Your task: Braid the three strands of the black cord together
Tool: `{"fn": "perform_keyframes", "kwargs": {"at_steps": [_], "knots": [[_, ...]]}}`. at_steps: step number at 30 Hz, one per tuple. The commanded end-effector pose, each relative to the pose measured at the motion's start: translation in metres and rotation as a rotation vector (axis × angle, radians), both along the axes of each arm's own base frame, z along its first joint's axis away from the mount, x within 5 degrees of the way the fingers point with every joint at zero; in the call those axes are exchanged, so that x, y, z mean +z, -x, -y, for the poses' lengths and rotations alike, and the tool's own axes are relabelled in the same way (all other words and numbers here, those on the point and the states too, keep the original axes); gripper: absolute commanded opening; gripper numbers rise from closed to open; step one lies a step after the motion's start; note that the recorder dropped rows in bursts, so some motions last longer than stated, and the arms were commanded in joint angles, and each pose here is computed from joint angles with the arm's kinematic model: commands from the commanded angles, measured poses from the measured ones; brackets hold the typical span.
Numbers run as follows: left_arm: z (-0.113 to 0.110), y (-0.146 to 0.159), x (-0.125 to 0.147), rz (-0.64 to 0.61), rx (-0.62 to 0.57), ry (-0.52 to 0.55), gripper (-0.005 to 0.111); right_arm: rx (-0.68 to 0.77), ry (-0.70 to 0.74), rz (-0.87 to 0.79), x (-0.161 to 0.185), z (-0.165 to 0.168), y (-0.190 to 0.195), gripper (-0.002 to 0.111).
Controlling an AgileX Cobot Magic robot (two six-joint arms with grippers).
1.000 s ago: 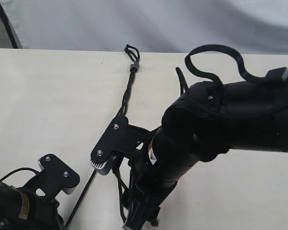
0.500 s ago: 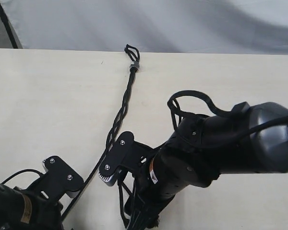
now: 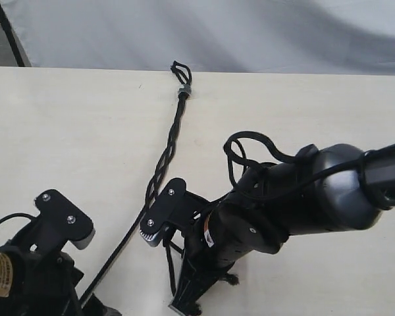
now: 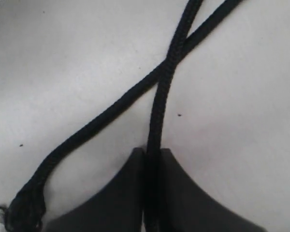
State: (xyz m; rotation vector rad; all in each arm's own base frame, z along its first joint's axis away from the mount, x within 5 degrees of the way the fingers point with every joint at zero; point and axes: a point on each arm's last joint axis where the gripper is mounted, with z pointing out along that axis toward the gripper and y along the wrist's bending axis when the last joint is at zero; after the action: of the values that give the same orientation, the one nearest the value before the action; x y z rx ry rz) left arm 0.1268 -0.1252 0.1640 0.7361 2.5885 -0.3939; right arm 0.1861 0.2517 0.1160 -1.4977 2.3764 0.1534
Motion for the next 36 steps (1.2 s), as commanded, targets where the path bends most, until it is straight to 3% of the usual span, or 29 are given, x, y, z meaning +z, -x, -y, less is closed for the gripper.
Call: {"fn": "perform_keyframes", "kwargs": {"at_steps": [1, 7, 10, 22, 25, 27, 28, 30, 36], "knots": [[0.001, 0.000, 0.005, 0.022, 0.047, 0.065, 0.073, 0.008, 0.003, 0.009, 0.012, 0.002, 0.001, 0.000], [0.005, -0.005, 0.006, 0.029, 0.115, 0.131, 0.073, 0.057, -0.084, 0.116, 0.048, 0.002, -0.004, 0.000], [0.007, -0.008, 0.007, 0.048, 0.142, 0.161, 0.073, 0.014, -0.093, 0.140, 0.055, 0.013, -0.017, 0.000], [0.018, -0.021, -0.008, 0.098, 0.174, 0.169, 0.071, -0.025, -0.062, 0.123, 0.040, 0.023, -0.033, 0.000], [0.029, -0.019, -0.008, 0.159, 0.130, 0.201, 0.055, -0.023, -0.054, 0.117, 0.036, 0.022, -0.034, 0.000], [0.036, -0.018, -0.008, 0.197, 0.101, 0.217, 0.036, -0.023, -0.051, 0.114, 0.034, 0.022, -0.034, 0.000], [0.039, -0.019, -0.011, 0.223, 0.069, 0.212, 0.018, -0.023, -0.050, 0.113, 0.034, 0.022, -0.033, 0.000], [0.042, -0.021, -0.013, 0.228, 0.053, 0.201, 0.000, -0.023, -0.050, 0.113, 0.034, 0.022, -0.033, 0.000], [0.062, -0.036, -0.025, 0.208, -0.009, 0.142, 0.000, -0.023, -0.050, 0.113, 0.034, 0.022, -0.033, 0.000]]}}
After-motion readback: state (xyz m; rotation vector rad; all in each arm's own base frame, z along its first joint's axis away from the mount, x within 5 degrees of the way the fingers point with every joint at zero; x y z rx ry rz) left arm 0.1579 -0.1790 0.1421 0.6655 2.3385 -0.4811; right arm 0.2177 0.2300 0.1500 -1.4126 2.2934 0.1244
